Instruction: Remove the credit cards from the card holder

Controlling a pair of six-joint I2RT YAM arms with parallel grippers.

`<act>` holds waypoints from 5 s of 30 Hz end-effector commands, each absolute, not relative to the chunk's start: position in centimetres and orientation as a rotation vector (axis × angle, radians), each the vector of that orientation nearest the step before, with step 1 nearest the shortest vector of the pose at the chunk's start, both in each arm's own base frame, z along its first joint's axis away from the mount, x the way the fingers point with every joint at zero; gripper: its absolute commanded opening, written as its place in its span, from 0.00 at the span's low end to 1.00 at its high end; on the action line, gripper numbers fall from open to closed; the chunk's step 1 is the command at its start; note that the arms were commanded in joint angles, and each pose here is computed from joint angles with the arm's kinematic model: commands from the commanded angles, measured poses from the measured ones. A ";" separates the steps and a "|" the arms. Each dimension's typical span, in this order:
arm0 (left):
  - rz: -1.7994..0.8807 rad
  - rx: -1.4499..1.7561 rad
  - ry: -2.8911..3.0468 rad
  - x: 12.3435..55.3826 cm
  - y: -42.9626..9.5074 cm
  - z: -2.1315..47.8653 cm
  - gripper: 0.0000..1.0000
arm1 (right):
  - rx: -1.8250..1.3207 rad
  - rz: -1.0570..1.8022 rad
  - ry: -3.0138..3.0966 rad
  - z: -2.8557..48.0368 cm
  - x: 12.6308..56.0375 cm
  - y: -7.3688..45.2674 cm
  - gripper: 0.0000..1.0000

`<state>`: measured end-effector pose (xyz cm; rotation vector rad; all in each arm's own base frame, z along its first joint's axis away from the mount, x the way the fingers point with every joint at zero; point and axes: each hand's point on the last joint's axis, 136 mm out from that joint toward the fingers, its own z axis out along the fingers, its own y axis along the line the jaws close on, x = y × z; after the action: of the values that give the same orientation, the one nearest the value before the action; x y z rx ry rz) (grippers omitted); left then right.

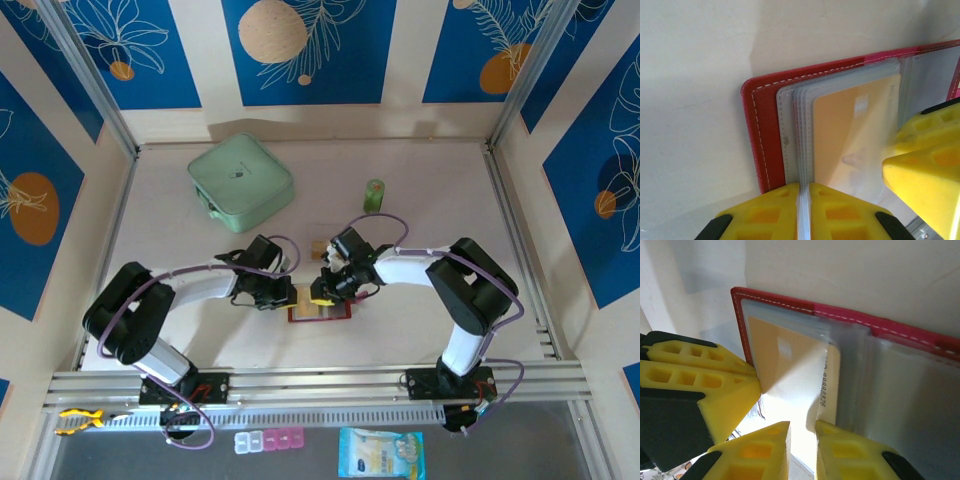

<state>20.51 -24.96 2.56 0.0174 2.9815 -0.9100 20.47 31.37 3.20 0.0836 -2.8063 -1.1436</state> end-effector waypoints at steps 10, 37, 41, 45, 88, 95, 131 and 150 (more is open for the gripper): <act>-0.867 0.035 3.015 20.3 -24.7 1.9 0.13 | 0.074 -1.021 -2.830 2.5 20.2 30.6 0.21; -0.970 0.100 2.919 21.4 -26.7 6.3 0.09 | 0.056 -1.103 -2.905 5.8 20.9 28.8 0.22; -0.973 0.135 2.941 20.9 -27.6 5.7 0.07 | 0.023 -1.120 -2.886 5.4 20.9 28.6 0.22; -0.978 0.136 2.972 20.5 -27.9 4.5 0.06 | 0.020 -1.134 -2.868 5.1 20.9 28.7 0.21; -0.822 0.136 3.071 19.3 -26.1 1.3 0.00 | -0.029 -1.090 -2.824 2.5 20.4 28.5 0.22; -0.819 0.138 3.074 19.3 -26.0 1.3 0.00 | -0.007 -1.176 -2.754 2.5 20.1 29.7 0.22; -0.820 0.135 3.075 19.1 -25.9 1.4 0.00 | 0.051 -0.993 -2.913 4.2 20.6 25.2 0.09; -0.824 0.134 3.073 19.1 -25.9 1.4 0.00 | 0.122 -0.958 -2.934 5.3 21.0 25.8 0.09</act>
<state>20.29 -27.08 2.85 0.1353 3.0113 -0.9028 21.07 25.84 5.21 0.1103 -2.9319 -0.9925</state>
